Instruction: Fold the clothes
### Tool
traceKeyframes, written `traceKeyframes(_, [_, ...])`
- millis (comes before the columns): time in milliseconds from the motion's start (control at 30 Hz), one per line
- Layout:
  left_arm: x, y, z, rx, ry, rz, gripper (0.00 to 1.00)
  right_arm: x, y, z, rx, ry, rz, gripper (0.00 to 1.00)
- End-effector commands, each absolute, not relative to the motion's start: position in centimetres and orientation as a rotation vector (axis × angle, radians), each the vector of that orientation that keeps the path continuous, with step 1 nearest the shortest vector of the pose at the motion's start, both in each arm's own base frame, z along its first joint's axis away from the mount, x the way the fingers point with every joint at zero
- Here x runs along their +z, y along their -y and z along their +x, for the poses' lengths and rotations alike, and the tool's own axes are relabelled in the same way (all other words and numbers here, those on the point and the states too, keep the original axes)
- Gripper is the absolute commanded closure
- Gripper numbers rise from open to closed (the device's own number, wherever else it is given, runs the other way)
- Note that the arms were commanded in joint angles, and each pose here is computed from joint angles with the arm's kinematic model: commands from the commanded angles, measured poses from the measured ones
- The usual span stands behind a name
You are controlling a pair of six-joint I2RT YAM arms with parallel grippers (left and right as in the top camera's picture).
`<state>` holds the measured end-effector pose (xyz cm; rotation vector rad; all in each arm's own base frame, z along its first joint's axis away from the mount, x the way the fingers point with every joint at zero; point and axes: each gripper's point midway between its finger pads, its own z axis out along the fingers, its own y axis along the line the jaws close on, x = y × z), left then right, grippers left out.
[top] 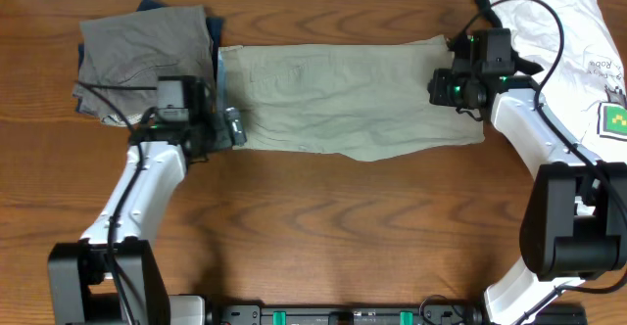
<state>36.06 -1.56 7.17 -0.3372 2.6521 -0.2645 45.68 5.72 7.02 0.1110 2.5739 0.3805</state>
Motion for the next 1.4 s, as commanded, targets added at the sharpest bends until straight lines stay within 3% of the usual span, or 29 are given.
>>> traceKeyframes(0, [7.7, 1.4, 36.4, -0.374, -2.639, -0.318, 0.02, 4.8, -4.0, 45.3, 0.271, -2.607, 0.170, 0.95])
traceKeyframes(33, [7.9, 1.2, 36.5, -0.393, -2.631, -0.320, 0.02, 4.4, -3.8, 45.4, 0.254, -2.610, 0.171, 0.99])
traceKeyframes(367, [7.5, 1.2, 38.4, -0.424, -2.597, -0.261, 0.02, -0.4, -3.0, 45.4, 0.251, -2.674, 0.195, 0.99])
traceKeyframes(933, [2.8, 1.7, 41.8, -0.488, -2.565, -0.227, 0.00, -0.6, 0.2, 46.1, 0.219, -2.641, 0.263, 0.99])
traceKeyframes(1233, [1.0, 1.8, 43.2, -0.499, -2.538, -0.254, 0.06, -0.7, -0.3, 46.4, 0.228, -2.634, 0.249, 0.99])
traceKeyframes(1367, [-0.1, 1.7, 43.6, -0.506, -2.536, -0.277, 0.15, -1.4, -0.3, 46.3, 0.228, -2.646, 0.251, 0.99])
